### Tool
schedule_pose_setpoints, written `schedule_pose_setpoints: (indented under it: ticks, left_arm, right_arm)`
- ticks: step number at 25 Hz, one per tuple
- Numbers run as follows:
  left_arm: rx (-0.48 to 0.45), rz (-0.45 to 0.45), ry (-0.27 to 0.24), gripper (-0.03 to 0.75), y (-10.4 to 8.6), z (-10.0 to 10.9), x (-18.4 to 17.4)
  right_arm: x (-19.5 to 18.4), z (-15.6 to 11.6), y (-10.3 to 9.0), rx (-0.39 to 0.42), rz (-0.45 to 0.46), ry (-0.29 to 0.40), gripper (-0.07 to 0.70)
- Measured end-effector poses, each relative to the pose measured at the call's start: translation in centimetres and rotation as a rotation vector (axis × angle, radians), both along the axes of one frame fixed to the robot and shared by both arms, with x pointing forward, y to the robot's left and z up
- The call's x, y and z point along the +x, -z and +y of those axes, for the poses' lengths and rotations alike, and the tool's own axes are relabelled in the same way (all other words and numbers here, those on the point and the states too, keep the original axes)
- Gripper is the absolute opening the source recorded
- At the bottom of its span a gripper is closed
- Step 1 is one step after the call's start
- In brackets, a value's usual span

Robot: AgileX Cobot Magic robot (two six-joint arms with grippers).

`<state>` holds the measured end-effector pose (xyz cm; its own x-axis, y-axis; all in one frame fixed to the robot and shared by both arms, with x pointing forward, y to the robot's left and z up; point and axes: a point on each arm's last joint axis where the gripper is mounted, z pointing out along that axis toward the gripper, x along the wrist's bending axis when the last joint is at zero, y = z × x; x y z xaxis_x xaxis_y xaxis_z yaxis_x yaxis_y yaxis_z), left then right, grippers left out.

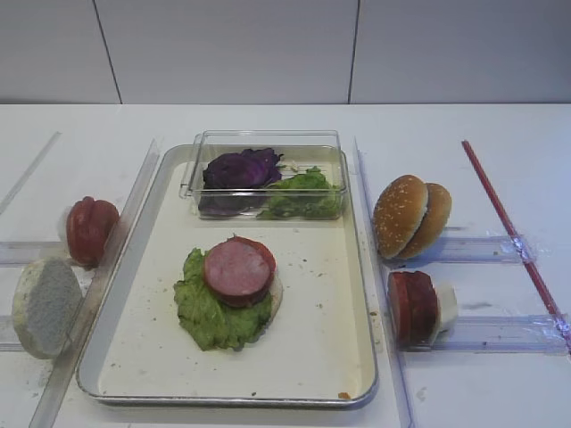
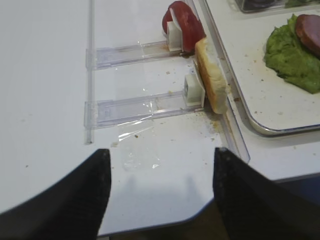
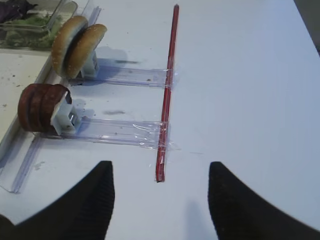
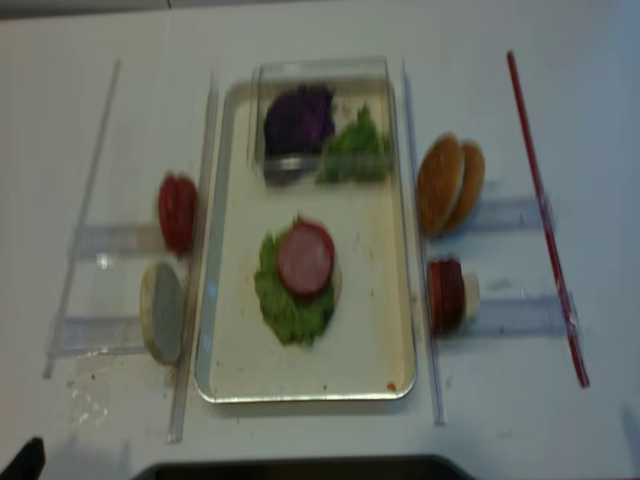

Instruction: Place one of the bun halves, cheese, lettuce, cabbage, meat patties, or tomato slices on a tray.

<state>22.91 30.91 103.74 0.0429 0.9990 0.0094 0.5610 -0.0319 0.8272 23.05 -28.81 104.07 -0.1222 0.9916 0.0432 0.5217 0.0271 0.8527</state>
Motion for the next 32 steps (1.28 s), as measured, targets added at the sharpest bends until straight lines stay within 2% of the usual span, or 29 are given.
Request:
schedule_pose_setpoints:
  ticks: [32]
  left_arm:
    - [0.0,0.0,0.0,0.407,0.0,0.0,0.0]
  right_arm:
    - [0.05,-0.07,0.26,-0.009,0.009,0.004,0.436]
